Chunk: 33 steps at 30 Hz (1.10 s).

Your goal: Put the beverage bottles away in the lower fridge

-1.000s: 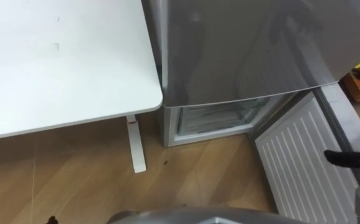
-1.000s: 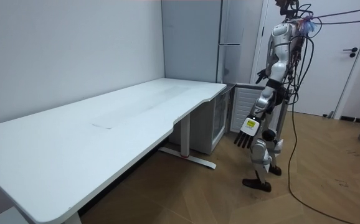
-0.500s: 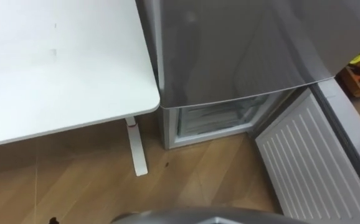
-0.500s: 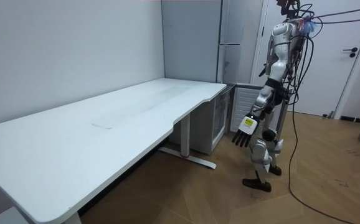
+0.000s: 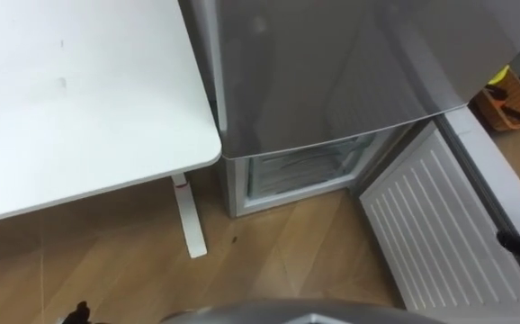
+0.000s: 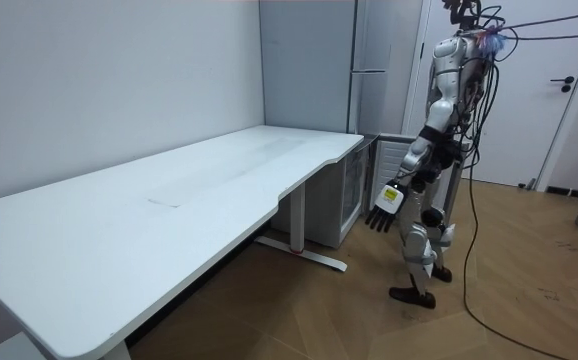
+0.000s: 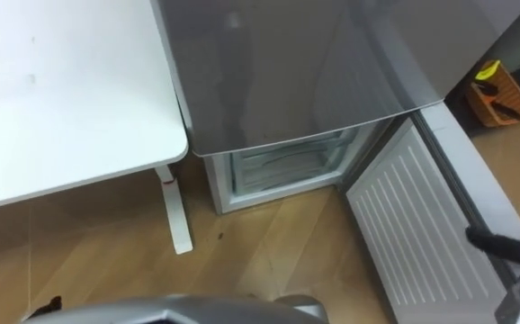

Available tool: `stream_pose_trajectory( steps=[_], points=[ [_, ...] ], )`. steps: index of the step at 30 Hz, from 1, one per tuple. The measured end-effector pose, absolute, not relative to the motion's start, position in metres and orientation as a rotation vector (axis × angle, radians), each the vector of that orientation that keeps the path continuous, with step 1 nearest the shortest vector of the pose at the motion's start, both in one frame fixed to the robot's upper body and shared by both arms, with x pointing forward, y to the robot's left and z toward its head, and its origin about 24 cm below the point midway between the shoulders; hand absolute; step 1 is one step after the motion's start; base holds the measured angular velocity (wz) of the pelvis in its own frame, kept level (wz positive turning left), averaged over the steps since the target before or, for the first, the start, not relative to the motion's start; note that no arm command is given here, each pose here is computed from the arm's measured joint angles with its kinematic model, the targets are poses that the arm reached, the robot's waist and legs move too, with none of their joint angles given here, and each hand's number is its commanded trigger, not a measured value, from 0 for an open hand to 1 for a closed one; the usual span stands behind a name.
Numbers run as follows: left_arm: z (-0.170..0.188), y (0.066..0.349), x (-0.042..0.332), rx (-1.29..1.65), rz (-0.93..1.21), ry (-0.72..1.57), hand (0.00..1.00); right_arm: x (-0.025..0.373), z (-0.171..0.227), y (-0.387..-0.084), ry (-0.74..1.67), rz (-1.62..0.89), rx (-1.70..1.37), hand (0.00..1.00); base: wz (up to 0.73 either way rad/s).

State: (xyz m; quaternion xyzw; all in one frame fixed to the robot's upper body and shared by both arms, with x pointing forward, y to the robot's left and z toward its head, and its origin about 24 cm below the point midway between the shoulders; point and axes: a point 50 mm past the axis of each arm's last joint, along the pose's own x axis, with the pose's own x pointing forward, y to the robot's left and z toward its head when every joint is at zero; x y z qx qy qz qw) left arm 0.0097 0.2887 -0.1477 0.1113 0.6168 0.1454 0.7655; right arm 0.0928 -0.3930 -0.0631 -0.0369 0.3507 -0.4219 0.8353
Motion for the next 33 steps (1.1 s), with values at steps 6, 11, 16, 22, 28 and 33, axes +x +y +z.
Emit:
stream_pose_trajectory(
  steps=[6,11,16,22,28,33],
  points=[
    [-0.146,0.292,0.008,0.234,0.311,1.351,0.0,0.087,-0.062,-0.407,0.749,-0.944,0.022,0.0,-0.01],
    [-0.147,0.292,0.007,0.23,0.312,1.363,0.0,0.082,-0.067,-0.408,0.767,-0.947,0.067,0.0,0.0],
    [-0.146,0.294,0.0,0.247,0.31,1.389,0.0,0.075,-0.072,-0.406,0.776,-0.963,0.128,0.0,0.0],
    [-0.146,0.294,-0.003,0.276,0.293,1.408,0.0,0.067,-0.073,-0.407,0.775,-0.984,0.152,0.0,0.0],
    [-0.145,0.296,0.006,0.294,0.274,1.392,0.0,0.064,-0.074,-0.406,0.795,-0.985,0.155,0.0,0.0],
    [-0.143,0.3,0.008,0.29,0.262,1.388,0.0,0.065,-0.076,-0.405,0.842,-0.993,0.146,0.0,0.0]
  ],
)
